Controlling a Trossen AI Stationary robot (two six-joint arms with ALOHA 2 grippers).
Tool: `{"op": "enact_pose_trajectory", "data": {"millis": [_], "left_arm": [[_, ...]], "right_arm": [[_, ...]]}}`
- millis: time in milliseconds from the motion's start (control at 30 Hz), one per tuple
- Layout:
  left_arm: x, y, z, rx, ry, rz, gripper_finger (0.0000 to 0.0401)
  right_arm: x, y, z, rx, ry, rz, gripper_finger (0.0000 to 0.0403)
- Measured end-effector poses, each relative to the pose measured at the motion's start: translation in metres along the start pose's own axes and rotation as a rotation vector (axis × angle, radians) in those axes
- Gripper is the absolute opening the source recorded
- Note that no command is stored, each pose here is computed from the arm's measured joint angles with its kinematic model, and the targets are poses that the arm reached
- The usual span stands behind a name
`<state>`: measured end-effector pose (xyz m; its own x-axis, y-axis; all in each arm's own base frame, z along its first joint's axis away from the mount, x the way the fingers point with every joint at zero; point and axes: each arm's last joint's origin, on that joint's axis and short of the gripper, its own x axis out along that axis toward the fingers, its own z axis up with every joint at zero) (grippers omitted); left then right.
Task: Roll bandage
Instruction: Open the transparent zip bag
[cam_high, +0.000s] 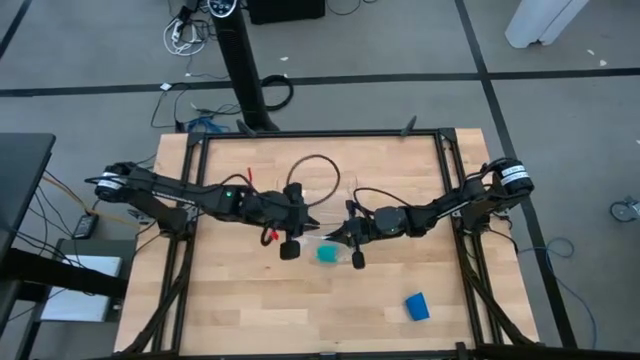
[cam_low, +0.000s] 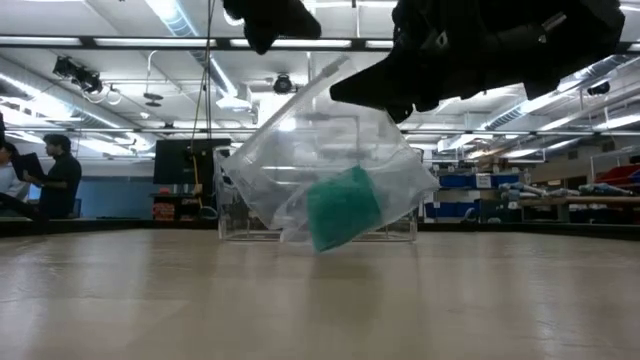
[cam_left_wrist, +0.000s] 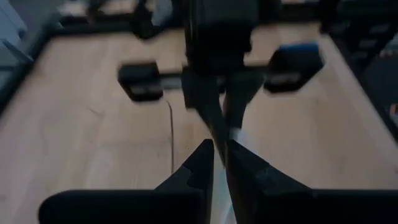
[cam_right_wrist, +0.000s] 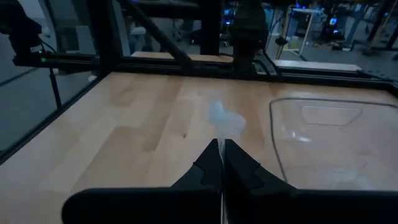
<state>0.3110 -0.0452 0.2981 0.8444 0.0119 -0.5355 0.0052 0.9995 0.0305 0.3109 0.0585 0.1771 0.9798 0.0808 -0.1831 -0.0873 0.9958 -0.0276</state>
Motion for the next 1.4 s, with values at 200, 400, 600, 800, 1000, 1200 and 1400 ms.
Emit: {"op": "enact_pose_trajectory", "data": {"millis": [200,400,600,800,1000,1200,1400], "left_arm": [[0.014,-0.004,-0.007,0.010,0.047,0.001,0.0060],[0.024,-0.005,-0.012,0.016,0.074,0.007,0.0104],[0.028,-0.006,-0.011,0.038,0.057,0.011,0.0122],[0.028,-0.005,-0.010,0.040,0.039,0.039,0.0121],[0.030,-0.005,-0.011,0.041,0.046,0.039,0.0120],[0.045,-0.007,-0.021,0.072,0.104,0.041,0.0120],[0.046,-0.007,-0.021,0.076,0.108,0.042,0.0120]], "right_arm": [[0.000,-0.001,-0.003,-0.004,0.032,-0.020,0.0000],[0.000,-0.002,-0.003,-0.033,0.036,-0.075,0.0000],[0.000,-0.002,-0.002,-0.034,0.033,-0.078,0.0000],[0.000,-0.004,0.000,-0.031,0.012,-0.127,0.0000],[0.000,-0.004,0.002,-0.027,-0.008,-0.131,0.0000],[0.000,-0.004,0.004,-0.041,-0.028,-0.131,0.0000],[0.000,-0.004,0.002,-0.037,-0.004,-0.130,0.0000]]}}
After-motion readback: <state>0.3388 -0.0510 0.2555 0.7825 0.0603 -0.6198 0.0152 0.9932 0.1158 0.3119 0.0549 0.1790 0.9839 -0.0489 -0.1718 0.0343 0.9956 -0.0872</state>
